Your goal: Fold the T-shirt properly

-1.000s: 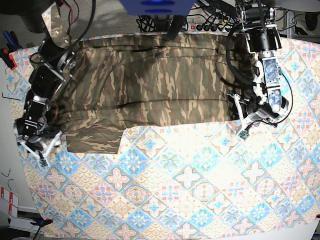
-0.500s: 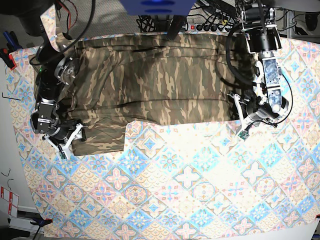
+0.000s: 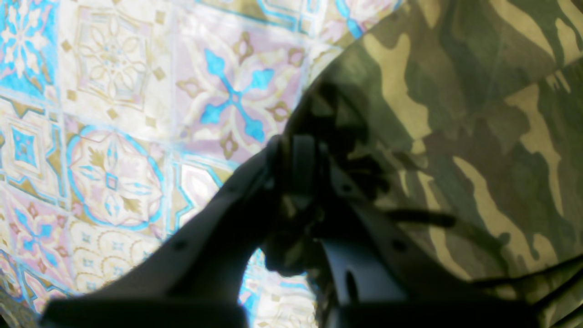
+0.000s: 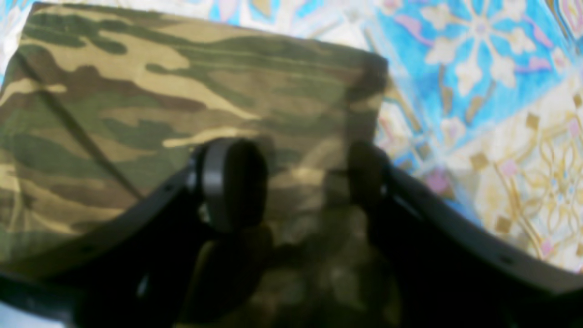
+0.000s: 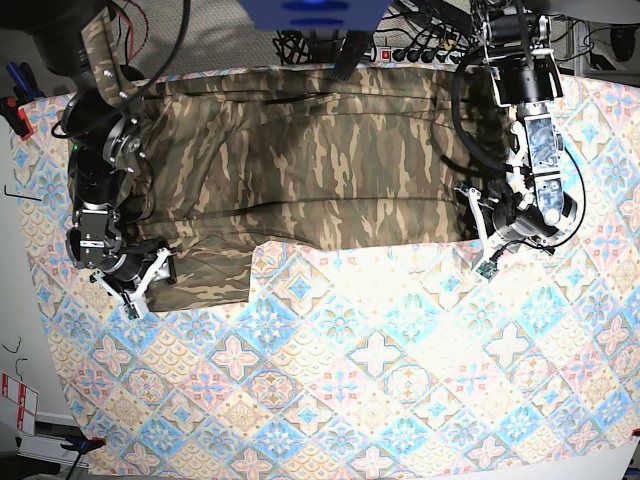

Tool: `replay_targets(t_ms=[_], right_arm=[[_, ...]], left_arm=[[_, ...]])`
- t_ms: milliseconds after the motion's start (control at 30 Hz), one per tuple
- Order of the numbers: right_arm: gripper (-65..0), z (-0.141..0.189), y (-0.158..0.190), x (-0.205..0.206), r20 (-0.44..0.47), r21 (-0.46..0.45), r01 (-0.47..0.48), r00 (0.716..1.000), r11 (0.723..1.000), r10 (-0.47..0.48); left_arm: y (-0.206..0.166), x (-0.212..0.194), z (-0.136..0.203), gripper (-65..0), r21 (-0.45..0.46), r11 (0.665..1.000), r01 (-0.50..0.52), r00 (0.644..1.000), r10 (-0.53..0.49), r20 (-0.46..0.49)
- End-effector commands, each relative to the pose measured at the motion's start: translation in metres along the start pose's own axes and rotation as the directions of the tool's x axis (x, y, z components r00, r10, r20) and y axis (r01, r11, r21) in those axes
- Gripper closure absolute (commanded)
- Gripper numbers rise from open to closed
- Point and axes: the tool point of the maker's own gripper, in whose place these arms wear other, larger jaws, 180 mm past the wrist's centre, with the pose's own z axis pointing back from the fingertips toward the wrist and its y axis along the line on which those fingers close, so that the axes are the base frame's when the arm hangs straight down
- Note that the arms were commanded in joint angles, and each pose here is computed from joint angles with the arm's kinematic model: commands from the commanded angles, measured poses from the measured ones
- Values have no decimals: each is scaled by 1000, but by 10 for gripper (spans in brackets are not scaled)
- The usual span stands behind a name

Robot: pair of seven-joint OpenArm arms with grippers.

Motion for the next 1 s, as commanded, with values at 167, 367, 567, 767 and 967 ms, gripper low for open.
replay_targets(t_ms=[167,367,567,767,967], right_arm=[[-136,-3,12,-12,-77,44,-53,995,998,56],[-22,-2,9,-12,-71,36,-31,997,999,33],[-14,6,-6,10,-20,-15,-60,998,998,60],[-50,41,-56,38,114,-175,3,993,985,17],[-289,42,-59,29,71,-182,13,997,983,0]], left_arm=[[11,12,7,-30,28,1000,0,999,-1,37],[11,12,7,-30,28,1000,0,999,-1,37],[11,12,7,-30,28,1000,0,999,-1,37],[11,12,7,-30,28,1000,0,999,-1,37],[11,12,7,-30,28,1000,0,999,-1,37]])
